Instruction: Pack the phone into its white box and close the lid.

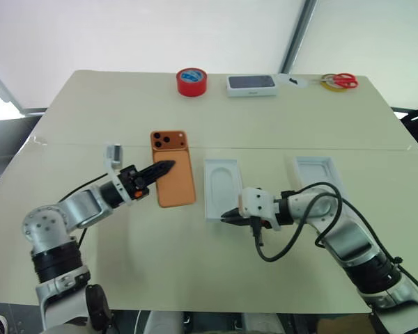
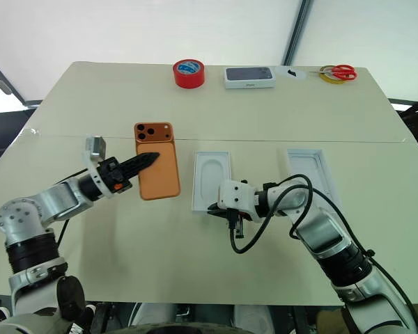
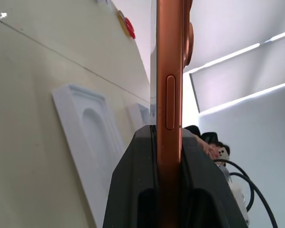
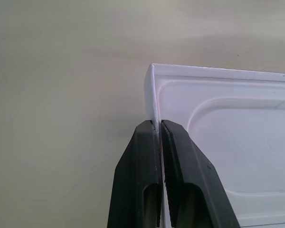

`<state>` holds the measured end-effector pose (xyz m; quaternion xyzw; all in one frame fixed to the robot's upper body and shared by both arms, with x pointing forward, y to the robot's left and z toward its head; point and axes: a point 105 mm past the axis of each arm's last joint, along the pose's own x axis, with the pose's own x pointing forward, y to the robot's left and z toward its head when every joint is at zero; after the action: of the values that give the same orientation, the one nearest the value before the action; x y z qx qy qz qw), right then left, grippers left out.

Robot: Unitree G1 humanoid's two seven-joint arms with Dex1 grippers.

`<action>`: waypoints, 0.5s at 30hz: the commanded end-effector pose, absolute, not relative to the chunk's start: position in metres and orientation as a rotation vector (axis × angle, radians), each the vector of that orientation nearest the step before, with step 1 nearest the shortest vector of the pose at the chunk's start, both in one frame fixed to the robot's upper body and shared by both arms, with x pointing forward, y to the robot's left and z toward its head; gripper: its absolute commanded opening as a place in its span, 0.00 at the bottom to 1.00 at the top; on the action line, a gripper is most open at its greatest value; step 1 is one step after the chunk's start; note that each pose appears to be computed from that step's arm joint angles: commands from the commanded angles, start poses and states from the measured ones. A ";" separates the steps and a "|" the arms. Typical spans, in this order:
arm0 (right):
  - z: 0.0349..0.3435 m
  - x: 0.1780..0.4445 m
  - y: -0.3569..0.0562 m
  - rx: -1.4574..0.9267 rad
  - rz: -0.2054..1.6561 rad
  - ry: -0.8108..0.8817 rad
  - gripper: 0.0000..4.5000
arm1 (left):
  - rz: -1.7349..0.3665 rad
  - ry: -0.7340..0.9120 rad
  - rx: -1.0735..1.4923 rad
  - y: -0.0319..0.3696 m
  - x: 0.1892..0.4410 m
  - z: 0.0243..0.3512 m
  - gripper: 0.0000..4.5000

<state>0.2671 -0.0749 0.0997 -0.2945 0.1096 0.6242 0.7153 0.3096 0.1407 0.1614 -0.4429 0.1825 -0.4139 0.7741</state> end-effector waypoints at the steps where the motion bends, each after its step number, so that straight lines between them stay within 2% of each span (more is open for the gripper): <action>1: 0.108 0.266 -0.065 -0.610 1.383 0.204 0.17 | -0.962 0.393 -0.974 0.116 0.315 0.169 0.00; 3: 0.110 0.269 -0.065 -0.605 1.371 0.191 0.34 | -0.977 0.414 -0.979 0.108 0.316 0.167 0.00; 7: 0.118 0.267 -0.068 -0.598 1.384 0.156 0.79 | -0.986 0.432 -1.010 0.103 0.318 0.162 0.00; 15: 0.133 0.294 -0.136 -0.650 1.224 0.162 0.79 | -0.995 0.462 -1.019 0.086 0.316 0.147 0.00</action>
<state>0.2904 -0.1286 0.1240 -0.2904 0.0990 0.5733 0.7597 0.3182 0.0927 0.1378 -0.4671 0.2269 -0.4288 0.7392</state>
